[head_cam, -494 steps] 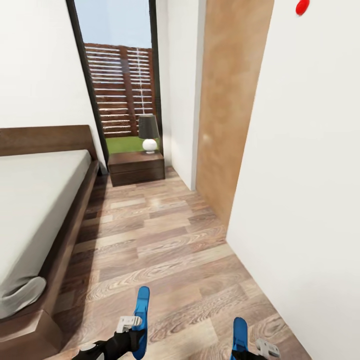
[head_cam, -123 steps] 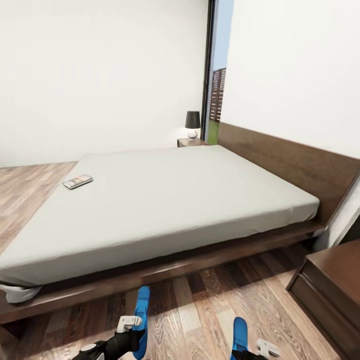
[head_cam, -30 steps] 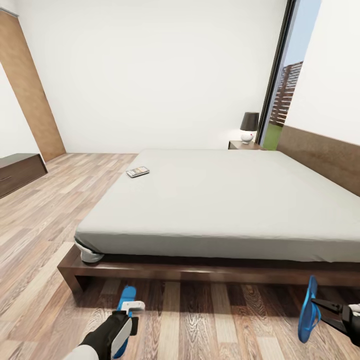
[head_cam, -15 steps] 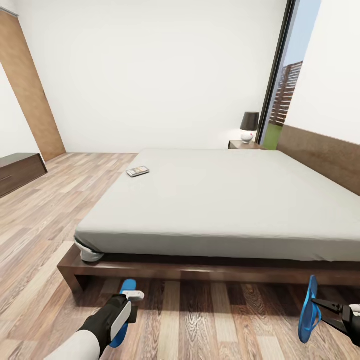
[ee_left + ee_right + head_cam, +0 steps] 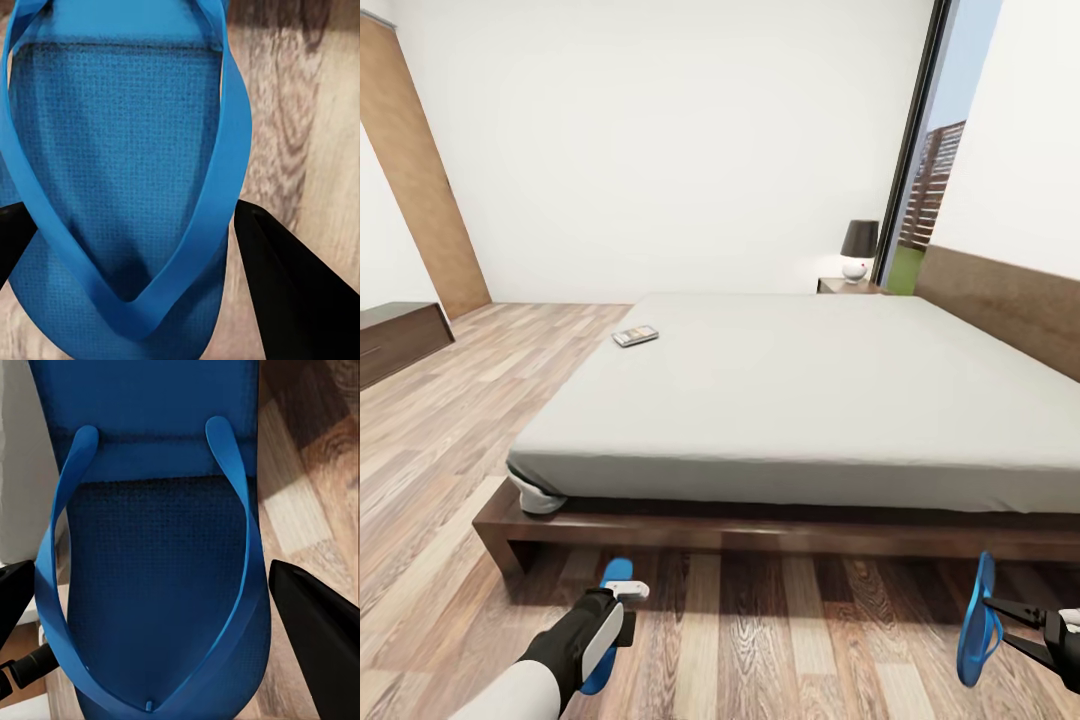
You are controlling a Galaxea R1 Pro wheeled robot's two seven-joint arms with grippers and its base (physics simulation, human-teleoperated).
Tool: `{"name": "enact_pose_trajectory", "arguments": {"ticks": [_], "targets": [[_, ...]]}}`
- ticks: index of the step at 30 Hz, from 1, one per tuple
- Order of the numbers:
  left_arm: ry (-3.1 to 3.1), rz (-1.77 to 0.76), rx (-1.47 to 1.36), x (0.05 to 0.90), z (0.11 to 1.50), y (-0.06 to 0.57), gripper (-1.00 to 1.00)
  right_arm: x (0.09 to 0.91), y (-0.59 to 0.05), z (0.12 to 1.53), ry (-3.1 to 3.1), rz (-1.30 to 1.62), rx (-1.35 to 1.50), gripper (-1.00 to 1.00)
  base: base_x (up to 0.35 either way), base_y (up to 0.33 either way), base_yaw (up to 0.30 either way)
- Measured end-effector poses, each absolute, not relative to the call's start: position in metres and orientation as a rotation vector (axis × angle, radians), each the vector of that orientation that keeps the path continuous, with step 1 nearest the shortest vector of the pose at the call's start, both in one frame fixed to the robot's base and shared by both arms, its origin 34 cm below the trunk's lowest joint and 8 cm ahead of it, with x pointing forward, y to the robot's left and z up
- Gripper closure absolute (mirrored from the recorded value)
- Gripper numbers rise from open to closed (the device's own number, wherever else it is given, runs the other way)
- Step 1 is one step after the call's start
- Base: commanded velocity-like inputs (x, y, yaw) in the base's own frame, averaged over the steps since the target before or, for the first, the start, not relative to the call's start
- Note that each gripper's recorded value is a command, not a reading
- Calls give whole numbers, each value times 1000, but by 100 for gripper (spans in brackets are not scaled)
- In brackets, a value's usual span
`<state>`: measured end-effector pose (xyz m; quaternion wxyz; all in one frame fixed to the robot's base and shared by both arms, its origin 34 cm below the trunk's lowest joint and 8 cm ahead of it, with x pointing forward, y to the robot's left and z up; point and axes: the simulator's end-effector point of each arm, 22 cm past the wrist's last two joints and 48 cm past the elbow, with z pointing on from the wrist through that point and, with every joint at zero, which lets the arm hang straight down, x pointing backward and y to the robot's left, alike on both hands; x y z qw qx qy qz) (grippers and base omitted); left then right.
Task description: In the bedroom, move the book from the bed onto either nightstand, and place the two sandals side by side next to the bed.
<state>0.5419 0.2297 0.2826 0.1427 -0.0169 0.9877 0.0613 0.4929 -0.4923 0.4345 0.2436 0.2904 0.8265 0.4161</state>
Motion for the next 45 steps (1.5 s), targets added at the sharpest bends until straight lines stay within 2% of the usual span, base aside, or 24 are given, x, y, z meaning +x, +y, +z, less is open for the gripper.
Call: {"name": "enact_pose_trajectory", "arguments": {"ticks": [31,45], "targets": [[2942,178,-39,513,221,227,100,478,-492,377,2337,1121,866,100,0,0,0],[2819,196,-92,536,215,244,100,475,-492,365,2359,1116,886,100,0,0,0]]}}
